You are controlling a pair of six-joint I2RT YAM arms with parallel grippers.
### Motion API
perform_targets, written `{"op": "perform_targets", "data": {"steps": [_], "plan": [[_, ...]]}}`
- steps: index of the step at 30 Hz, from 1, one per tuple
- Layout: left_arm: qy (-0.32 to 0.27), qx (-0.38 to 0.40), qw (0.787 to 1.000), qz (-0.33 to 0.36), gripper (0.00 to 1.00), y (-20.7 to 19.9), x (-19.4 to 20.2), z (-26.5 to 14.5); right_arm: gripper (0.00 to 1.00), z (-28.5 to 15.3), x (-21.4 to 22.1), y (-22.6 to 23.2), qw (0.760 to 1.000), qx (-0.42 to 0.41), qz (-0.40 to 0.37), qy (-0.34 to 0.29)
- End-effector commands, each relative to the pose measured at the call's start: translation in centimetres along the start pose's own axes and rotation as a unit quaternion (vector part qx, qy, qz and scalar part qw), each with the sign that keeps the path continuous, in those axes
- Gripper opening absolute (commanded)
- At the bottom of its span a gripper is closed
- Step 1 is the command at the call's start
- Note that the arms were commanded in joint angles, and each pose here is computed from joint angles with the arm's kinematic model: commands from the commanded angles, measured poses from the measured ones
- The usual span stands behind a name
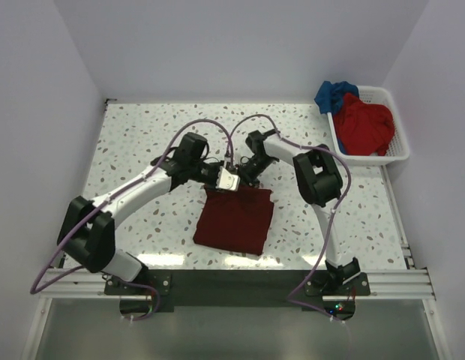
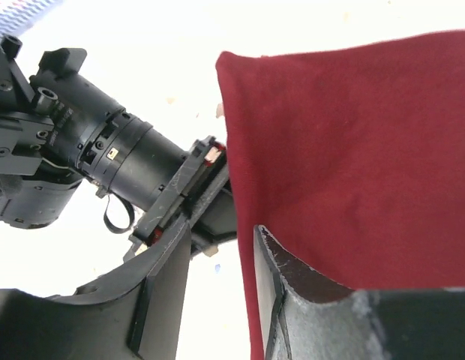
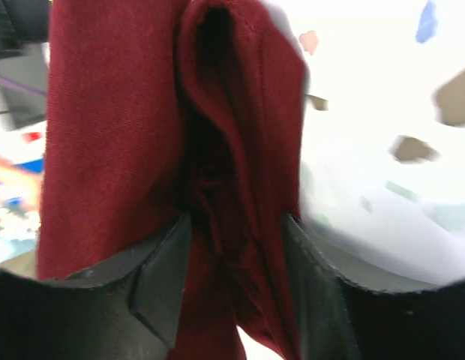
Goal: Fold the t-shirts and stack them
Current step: Fold the tshirt
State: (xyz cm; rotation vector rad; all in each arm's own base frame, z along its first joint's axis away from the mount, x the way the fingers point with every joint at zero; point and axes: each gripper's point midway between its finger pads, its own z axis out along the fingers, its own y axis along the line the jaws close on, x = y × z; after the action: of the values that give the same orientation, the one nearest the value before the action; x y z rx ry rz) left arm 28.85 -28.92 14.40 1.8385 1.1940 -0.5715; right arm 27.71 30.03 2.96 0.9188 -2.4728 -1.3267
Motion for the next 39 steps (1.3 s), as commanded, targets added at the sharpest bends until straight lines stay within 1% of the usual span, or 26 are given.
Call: {"op": "perform_targets", "data": {"steps": [1,2,4,6,7,9,10,11,14,16,18,19,20,23,28,32,35,36,38,39], "plan": [[-0.020,0.006,0.999,-0.043,0.45,-1.3,-1.8,-2.5,0.58,-3.8,-1.3,-2.3,0.986,0.149,-0.075,0.002],[-0.023,0.005,0.998,-0.053,0.45,-1.7,-2.3,-3.1,0.59,-4.9,-2.2,-1.6,0.982,0.164,-0.091,-0.009],[-0.022,0.009,0.997,-0.071,0.45,-2.5,-2.3,-3.7,0.61,-6.3,-2.6,-1.4,0.975,0.196,-0.100,-0.009],[-0.024,-0.002,0.995,-0.101,0.45,-2.8,-2.4,-4.4,0.63,-8.2,-3.9,-0.4,0.966,0.223,-0.128,-0.023],[-0.025,-0.008,0.993,-0.116,0.45,-2.8,-2.2,-4.8,0.64,-9.0,-3.8,-0.3,0.962,0.240,-0.132,-0.018],[-0.024,-0.013,0.987,-0.160,0.46,-2.9,-1.7,-5.1,0.65,-11.2,-5.0,1.0,0.951,0.262,-0.160,-0.034],[-0.022,-0.019,0.983,-0.182,0.46,-2.7,-1.0,-5.5,0.66,-12.0,-4.9,1.4,0.949,0.270,-0.161,-0.033],[-0.020,-0.017,0.977,-0.210,0.47,-2.7,-0.5,-5.3,0.68,-13.2,-5.4,1.8,0.945,0.277,-0.166,-0.048],[-0.007,-0.018,0.963,-0.267,0.49,-2.1,1.2,-5.3,0.69,-14.7,-4.0,2.7,0.949,0.269,-0.158,-0.043],[0.006,-0.010,0.955,-0.295,0.52,-1.9,2.6,-4.8,0.69,-14.8,-2.1,3.0,0.954,0.255,-0.155,-0.021],[0.009,-0.008,0.954,-0.300,0.54,-1.0,3.2,-4.7,0.69,-14.1,-0.1,2.3,0.960,0.238,-0.149,0.004],[0.017,-0.001,0.950,-0.311,0.57,-0.9,4.5,-4.1,0.70,-13.9,0.4,2.1,0.961,0.234,-0.149,0.006],[0.018,-0.001,0.950,-0.310,0.57,-0.1,4.6,-4.2,0.70,-13.6,1.6,1.7,0.963,0.227,-0.142,0.015],[0.021,-0.001,0.946,-0.323,0.58,1.5,6.4,-3.9,0.71,-12.7,3.1,0.7,0.965,0.222,-0.139,0.029],[0.037,0.011,0.948,-0.315,0.60,2.5,8.8,-3.0,0.75,-11.0,4.7,-0.9,0.967,0.210,-0.135,0.046],[0.037,0.049,0.943,-0.326,0.62,1.7,9.7,-2.0,0.75,-10.4,4.8,-2.2,0.966,0.216,-0.133,0.051],[0.039,0.073,0.938,-0.335,0.63,0.9,10.5,-1.3,0.69,-10.1,5.3,-2.1,0.969,0.204,-0.127,0.056],[0.035,0.078,0.938,-0.337,0.63,0.8,10.5,-1.2,0.62,-10.1,5.4,-2.0,0.970,0.200,-0.127,0.056],[0.032,0.090,0.934,-0.344,0.62,0.2,10.6,-1.0,0.51,-10.1,5.8,-1.5,0.971,0.196,-0.125,0.058],[0.027,0.095,0.934,-0.344,0.61,0.0,10.5,-0.8,0.44,-10.1,5.9,-1.4,0.971,0.195,-0.124,0.059]]}}
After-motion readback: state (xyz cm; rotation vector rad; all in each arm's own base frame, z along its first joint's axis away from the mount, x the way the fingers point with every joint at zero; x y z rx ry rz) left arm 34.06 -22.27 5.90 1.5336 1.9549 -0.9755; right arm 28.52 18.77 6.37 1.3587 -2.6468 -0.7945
